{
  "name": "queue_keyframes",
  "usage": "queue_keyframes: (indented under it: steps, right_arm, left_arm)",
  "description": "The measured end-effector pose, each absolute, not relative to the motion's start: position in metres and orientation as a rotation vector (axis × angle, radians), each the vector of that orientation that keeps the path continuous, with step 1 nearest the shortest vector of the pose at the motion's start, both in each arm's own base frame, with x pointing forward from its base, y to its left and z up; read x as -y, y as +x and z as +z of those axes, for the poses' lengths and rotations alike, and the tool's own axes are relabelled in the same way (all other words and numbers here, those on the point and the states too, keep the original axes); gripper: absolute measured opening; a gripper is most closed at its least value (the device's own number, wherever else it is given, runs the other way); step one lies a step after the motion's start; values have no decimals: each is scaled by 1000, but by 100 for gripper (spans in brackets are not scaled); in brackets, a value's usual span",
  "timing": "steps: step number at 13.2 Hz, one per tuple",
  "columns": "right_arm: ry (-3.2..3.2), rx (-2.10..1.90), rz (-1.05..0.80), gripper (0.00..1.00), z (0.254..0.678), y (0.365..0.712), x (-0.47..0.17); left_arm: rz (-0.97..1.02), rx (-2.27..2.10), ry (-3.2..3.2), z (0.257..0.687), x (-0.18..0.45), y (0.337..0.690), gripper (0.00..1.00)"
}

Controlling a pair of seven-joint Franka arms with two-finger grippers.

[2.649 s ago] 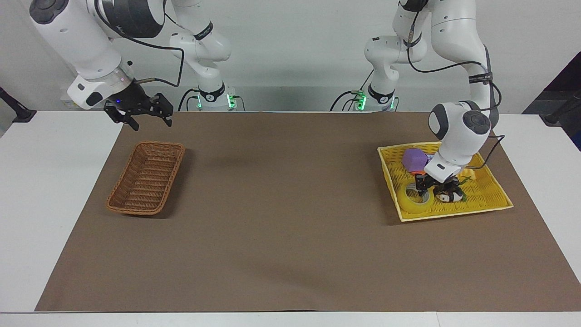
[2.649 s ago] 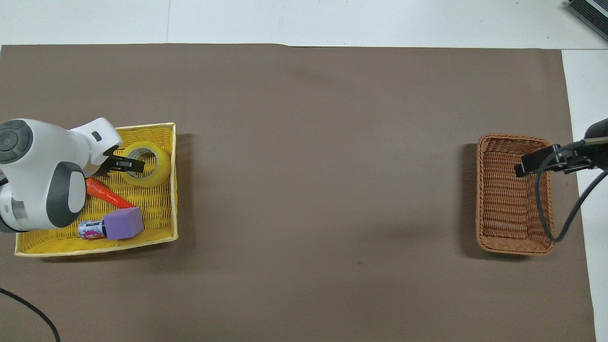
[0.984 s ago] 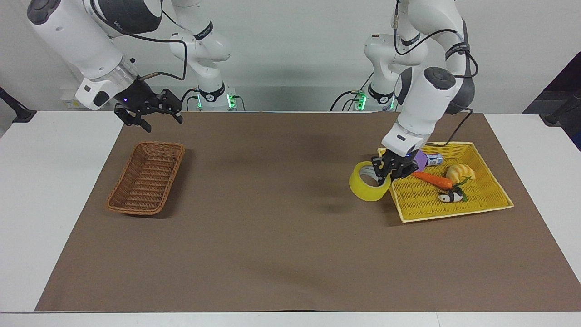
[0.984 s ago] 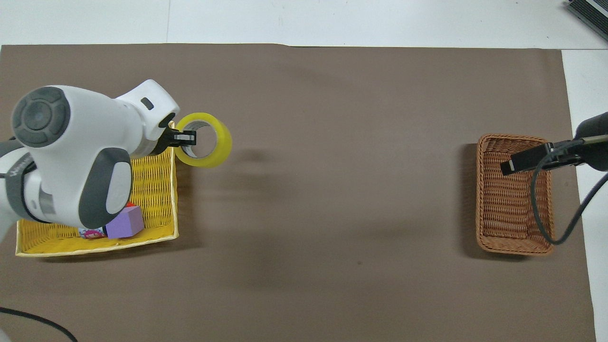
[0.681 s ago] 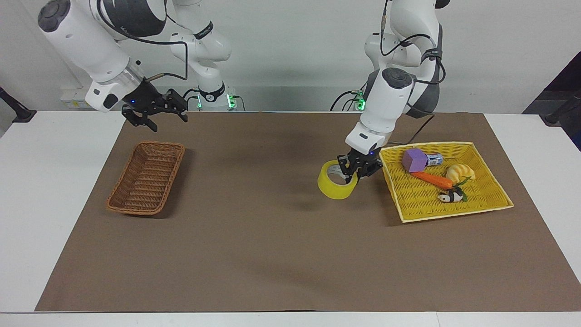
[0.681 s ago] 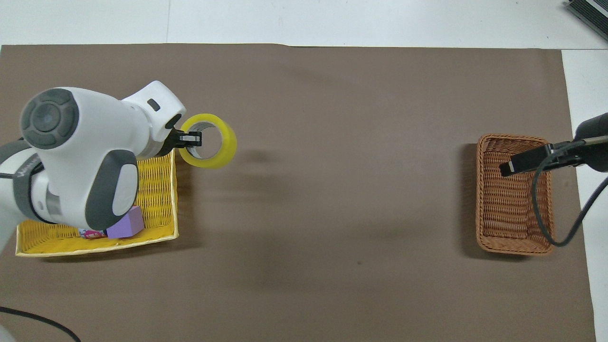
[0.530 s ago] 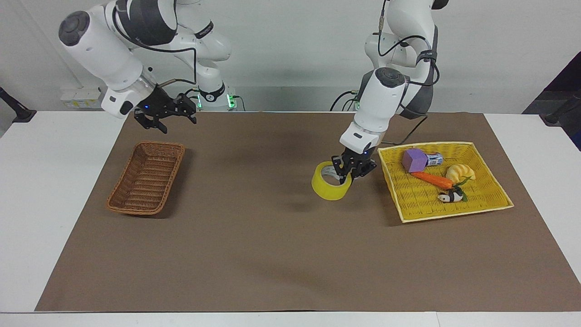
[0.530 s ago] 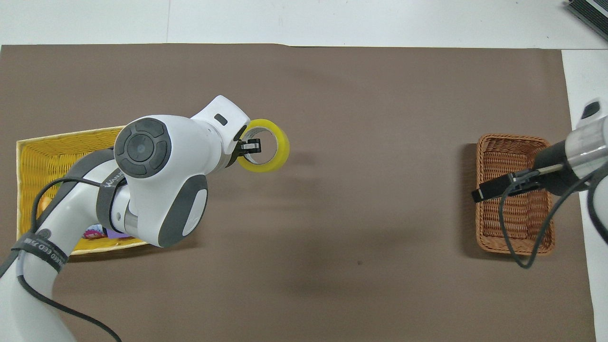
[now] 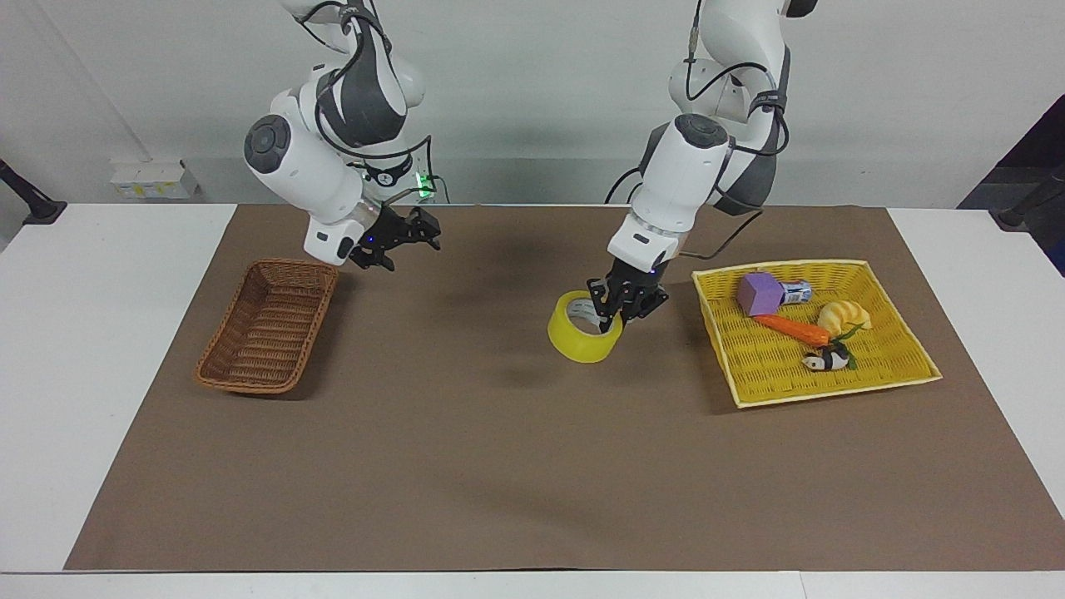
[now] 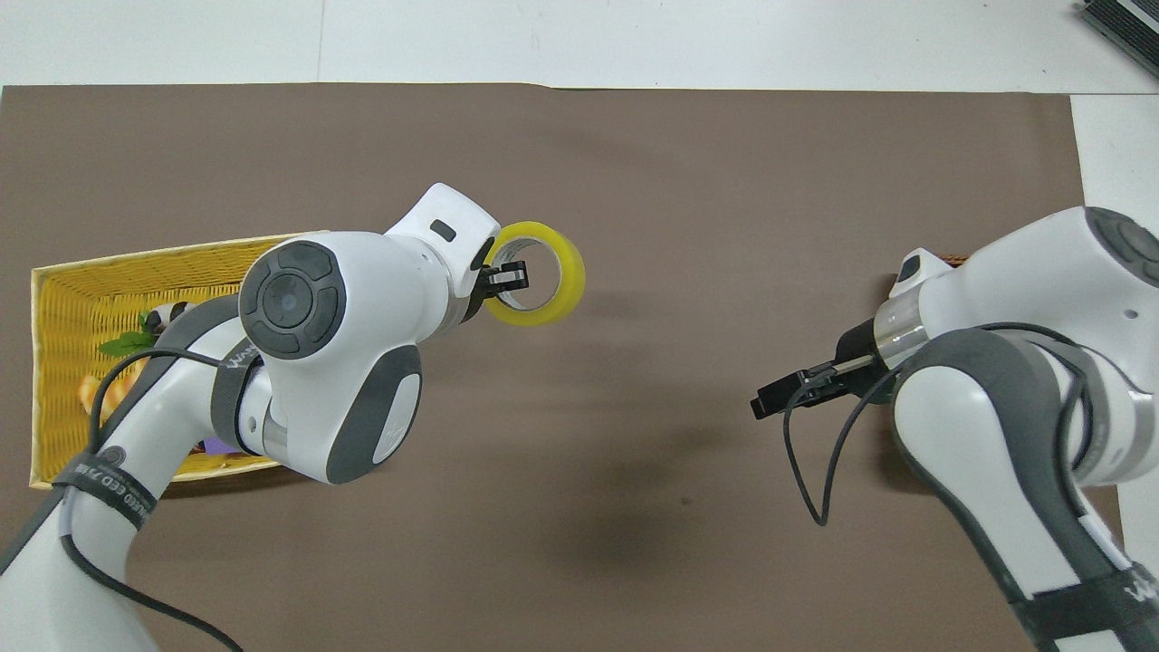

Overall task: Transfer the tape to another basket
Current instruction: 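Carry the tape with the left gripper while the right gripper approaches, then grasp the tape roll with the right gripper beside the left gripper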

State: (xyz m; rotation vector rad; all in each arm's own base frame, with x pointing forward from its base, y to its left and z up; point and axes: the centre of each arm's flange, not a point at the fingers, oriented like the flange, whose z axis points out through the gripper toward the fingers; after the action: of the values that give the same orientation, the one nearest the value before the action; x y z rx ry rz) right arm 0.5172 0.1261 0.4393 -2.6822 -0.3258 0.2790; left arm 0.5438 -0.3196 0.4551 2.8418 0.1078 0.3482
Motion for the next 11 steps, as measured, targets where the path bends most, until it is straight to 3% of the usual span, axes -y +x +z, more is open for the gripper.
queue_keyframes:
  steps: [7,11]
  right_arm:
    - [-2405,174,177,100,412,525,-225]
    - [-2294,45,108,100,408,537,-250]
  left_arm:
    - [341,-106,2830,456,326,540,22]
    - [333,-95,2829,455,332,536,22]
